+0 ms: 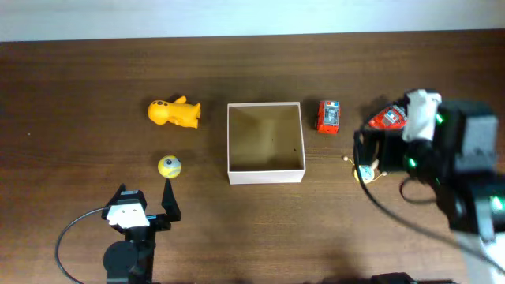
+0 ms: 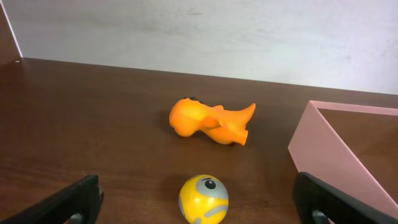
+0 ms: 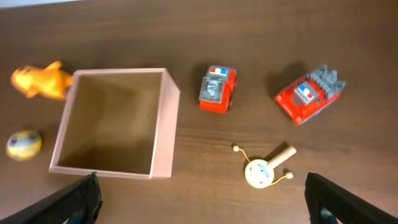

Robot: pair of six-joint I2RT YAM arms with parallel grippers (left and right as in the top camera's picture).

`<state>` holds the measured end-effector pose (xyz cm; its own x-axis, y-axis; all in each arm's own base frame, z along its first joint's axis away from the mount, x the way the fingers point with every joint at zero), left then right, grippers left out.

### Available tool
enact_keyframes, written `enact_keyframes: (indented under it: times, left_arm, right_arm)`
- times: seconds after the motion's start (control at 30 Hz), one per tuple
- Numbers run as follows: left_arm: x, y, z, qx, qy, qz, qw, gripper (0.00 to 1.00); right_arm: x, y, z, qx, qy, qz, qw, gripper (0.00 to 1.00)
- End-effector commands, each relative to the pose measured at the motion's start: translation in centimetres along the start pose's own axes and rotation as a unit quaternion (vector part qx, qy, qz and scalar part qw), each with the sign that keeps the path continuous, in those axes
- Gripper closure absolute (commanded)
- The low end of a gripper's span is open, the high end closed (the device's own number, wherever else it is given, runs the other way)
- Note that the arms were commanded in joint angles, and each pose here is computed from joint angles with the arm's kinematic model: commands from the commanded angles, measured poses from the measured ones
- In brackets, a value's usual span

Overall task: Pack container
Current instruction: 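Move the right gripper over the red-blue tank truck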

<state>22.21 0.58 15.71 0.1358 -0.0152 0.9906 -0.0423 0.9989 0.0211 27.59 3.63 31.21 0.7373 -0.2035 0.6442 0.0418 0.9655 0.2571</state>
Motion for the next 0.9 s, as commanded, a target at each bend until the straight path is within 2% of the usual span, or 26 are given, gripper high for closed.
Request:
enact_keyframes:
  times: [0.0, 0.27, 0.4, 0.57, 0.87]
  left_arm:
    - [-0.2, -0.1, 0.0, -0.003, 0.0, 0.001, 1.0, 0.01]
    - [-0.2, -0.1, 0.0, -0.003, 0.0, 0.001, 1.0, 0.01]
    - [-0.2, -0.1, 0.0, -0.003, 0.0, 0.001, 1.0, 0.01]
    - [-0.2, -0.1, 0.0, -0.003, 0.0, 0.001, 1.0, 0.01]
    - [-0.2, -0.1, 0.0, -0.003, 0.0, 0.001, 1.0, 0.01]
  right_arm:
    - [1.4, -1.6, -2.2, -0.058, -0.005, -0.088, 0.994, 0.01]
    - [4.2, -5.8, -7.0, -0.18, -0.057, -0.202, 0.961, 0.01]
    - [4.5, -9.0, -8.4, -0.226, -0.075, -0.296, 0.925, 0.01]
    - [4.4, -12.8, -9.0, -0.254, -0.086, -0.382, 0.884, 0.01]
    - [4.3, -17.5, -10.6, -0.237, -0.068, -0.446, 0.86, 0.02]
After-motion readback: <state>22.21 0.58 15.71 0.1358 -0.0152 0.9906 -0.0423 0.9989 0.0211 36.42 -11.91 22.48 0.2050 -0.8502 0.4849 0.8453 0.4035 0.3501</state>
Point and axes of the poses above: each gripper's point midway between its finger pads, its own z axis back along the fingers, its own y axis along the line the jaws close on, x = y × z, the point moved 2 cm from there along z, back along the fingers, and after that the axes turned 7 degrees about -z, right-handed, at the moved point
